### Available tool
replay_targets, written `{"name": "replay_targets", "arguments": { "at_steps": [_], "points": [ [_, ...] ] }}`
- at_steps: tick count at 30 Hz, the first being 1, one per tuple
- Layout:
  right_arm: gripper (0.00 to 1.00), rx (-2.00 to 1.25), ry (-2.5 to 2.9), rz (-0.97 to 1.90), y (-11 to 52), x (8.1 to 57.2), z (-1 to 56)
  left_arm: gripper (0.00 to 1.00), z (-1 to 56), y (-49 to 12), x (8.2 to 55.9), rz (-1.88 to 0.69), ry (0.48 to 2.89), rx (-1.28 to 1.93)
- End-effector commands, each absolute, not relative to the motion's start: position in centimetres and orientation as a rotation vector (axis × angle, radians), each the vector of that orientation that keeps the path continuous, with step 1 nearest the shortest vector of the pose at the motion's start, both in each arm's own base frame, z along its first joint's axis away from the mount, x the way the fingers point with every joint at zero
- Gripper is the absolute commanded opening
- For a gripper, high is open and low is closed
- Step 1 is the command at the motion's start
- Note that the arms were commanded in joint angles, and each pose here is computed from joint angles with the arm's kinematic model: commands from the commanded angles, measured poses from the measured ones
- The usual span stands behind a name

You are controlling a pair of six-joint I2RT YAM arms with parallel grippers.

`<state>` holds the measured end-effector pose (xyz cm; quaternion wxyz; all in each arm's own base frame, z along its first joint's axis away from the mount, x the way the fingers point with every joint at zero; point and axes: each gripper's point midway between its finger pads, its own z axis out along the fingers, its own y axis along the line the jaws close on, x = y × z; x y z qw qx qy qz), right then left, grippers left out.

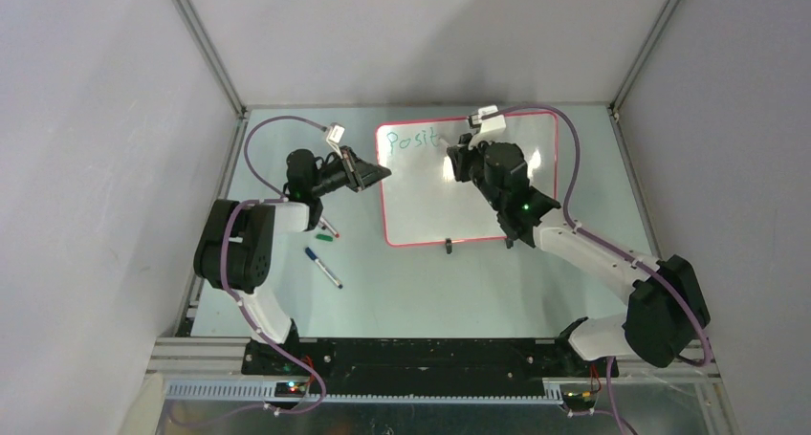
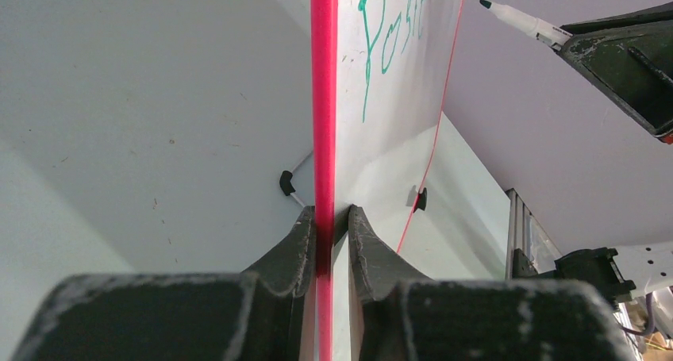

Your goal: Write a sentence on the whiteboard

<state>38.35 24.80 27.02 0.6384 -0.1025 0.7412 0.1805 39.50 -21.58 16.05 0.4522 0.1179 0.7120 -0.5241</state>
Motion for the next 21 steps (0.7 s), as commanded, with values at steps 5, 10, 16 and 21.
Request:
{"name": "replay_targets", "arguments": {
  "at_steps": [5,10,16,21],
  "points": [
    [0.0,-0.188,1.632,0.38,24.6,39.1,30.0,0.0,16.9,-22.2,39.9,-1.26,1.704,0.352],
    [0.0,-0.172,1.637,0.376,24.6,39.4,29.8,0.0,17.0,-22.3,39.8,-1.268,1.698,0.354],
    [0.0,-0.164,1.654,0.371,24.7,39.5,29.1,0.0,17.0,-22.3,39.8,-1.27,1.695,0.354],
    [0.0,-0.174,1.658,0.392,25.2,39.5,28.9,0.0,17.1,-22.3,39.8,-1.274,1.691,0.355]
  ]
}}
